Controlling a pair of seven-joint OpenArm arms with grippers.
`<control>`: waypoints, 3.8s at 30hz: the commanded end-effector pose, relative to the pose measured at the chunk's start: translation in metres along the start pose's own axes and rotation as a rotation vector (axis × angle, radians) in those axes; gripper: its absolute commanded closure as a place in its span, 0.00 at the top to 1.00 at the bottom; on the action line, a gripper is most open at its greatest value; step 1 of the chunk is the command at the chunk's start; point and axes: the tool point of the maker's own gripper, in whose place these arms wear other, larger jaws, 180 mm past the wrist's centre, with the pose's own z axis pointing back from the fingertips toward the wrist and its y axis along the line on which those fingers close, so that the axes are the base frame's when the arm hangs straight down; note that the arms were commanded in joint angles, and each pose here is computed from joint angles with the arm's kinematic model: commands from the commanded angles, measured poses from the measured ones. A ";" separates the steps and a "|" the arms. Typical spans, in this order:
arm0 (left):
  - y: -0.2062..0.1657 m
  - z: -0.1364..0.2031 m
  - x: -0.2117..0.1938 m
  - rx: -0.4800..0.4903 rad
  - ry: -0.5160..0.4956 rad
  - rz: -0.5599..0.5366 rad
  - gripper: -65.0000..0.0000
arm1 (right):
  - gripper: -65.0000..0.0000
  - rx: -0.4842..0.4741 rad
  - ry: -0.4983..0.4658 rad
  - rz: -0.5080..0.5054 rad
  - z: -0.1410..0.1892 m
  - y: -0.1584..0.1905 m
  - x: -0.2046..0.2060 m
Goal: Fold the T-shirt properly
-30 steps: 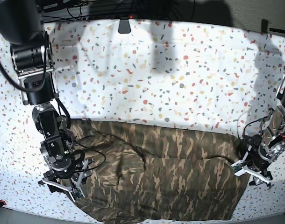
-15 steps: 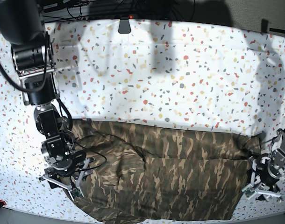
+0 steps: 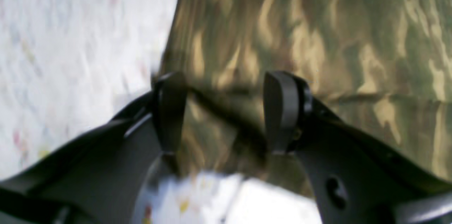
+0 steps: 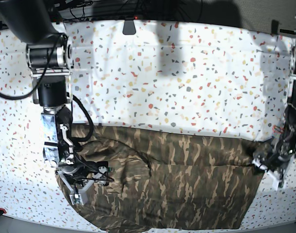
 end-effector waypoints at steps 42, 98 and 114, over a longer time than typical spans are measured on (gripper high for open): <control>-0.019 0.020 -0.139 -0.069 0.234 -0.015 0.38 | 0.64 -0.036 0.191 0.190 0.074 0.004 -0.149; 0.031 0.049 -0.044 -0.016 -0.099 -0.266 0.39 | 0.64 -0.046 0.298 0.245 0.128 -0.019 -0.207; 0.015 0.039 -0.059 -0.054 -0.084 -0.269 0.39 | 0.64 -0.045 0.297 0.245 0.128 -0.019 -0.207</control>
